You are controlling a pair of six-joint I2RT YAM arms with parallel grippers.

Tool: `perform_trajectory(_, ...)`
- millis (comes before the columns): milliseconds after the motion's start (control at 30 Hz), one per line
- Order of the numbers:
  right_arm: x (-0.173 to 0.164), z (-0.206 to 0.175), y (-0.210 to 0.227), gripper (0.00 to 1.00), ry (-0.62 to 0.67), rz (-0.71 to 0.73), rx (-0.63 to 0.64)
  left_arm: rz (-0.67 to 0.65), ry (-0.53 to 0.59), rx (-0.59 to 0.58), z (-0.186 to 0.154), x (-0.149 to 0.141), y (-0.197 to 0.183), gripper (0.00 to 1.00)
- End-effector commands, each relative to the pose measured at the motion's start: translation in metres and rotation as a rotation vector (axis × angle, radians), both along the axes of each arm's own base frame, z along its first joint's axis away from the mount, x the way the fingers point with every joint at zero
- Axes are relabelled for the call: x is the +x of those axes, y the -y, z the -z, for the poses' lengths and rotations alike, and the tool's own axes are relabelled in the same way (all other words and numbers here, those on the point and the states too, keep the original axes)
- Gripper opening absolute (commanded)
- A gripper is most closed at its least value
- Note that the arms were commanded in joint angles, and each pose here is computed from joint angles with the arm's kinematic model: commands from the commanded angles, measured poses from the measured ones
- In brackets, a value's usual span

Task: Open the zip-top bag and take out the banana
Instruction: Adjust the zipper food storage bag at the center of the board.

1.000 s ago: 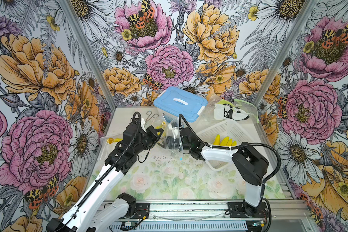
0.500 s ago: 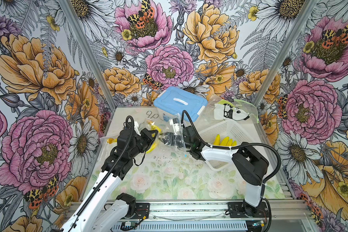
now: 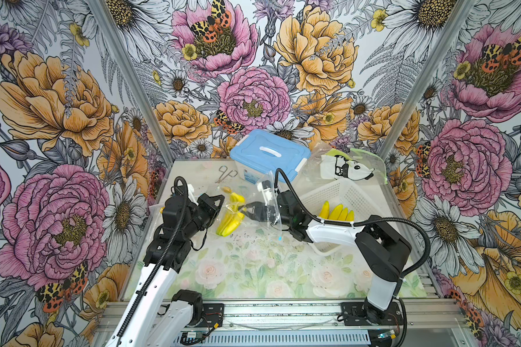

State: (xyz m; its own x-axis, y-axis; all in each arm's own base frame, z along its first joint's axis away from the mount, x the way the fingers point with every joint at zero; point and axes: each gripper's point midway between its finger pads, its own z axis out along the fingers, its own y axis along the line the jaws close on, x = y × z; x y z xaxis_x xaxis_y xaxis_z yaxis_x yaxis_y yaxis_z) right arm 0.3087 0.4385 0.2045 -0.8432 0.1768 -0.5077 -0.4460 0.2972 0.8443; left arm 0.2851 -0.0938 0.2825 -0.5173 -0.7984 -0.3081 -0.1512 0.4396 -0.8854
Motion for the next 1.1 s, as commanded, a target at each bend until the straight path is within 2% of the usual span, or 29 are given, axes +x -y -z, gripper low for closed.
perform_trajectory(0, -0.010, -0.007, 0.014, 0.29, 0.008, -0.019, -0.020, -0.047, -0.033, 0.146, 0.014, -0.006, -0.025, 0.00)
perform_trajectory(167, -0.022, 0.004, 0.033, 0.29, -0.020, -0.022, -0.084, -0.231, -0.109, 0.182, 0.042, -0.007, -0.072, 0.00)
perform_trajectory(300, -0.027, 0.007, 0.051, 0.29, -0.027, -0.002, -0.122, -0.305, -0.141, 0.195, 0.058, -0.009, -0.092, 0.00)
perform_trajectory(567, -0.011, -0.002, 0.089, 0.29, -0.009, 0.097, -0.139, -0.330, -0.235, 0.203, 0.096, -0.025, -0.100, 0.00)
perform_trajectory(933, -0.005, -0.009, 0.103, 0.29, 0.003, 0.115, -0.138, -0.344, -0.314, 0.166, 0.131, -0.045, -0.099, 0.00)
perform_trajectory(1000, -0.005, -0.011, 0.105, 0.29, 0.010, 0.115, -0.143, -0.346, -0.319, 0.146, 0.136, -0.046, -0.098, 0.00)
perform_trajectory(1067, -0.007, -0.009, 0.104, 0.29, 0.012, 0.097, -0.161, -0.318, -0.274, 0.108, 0.134, -0.040, -0.091, 0.00)
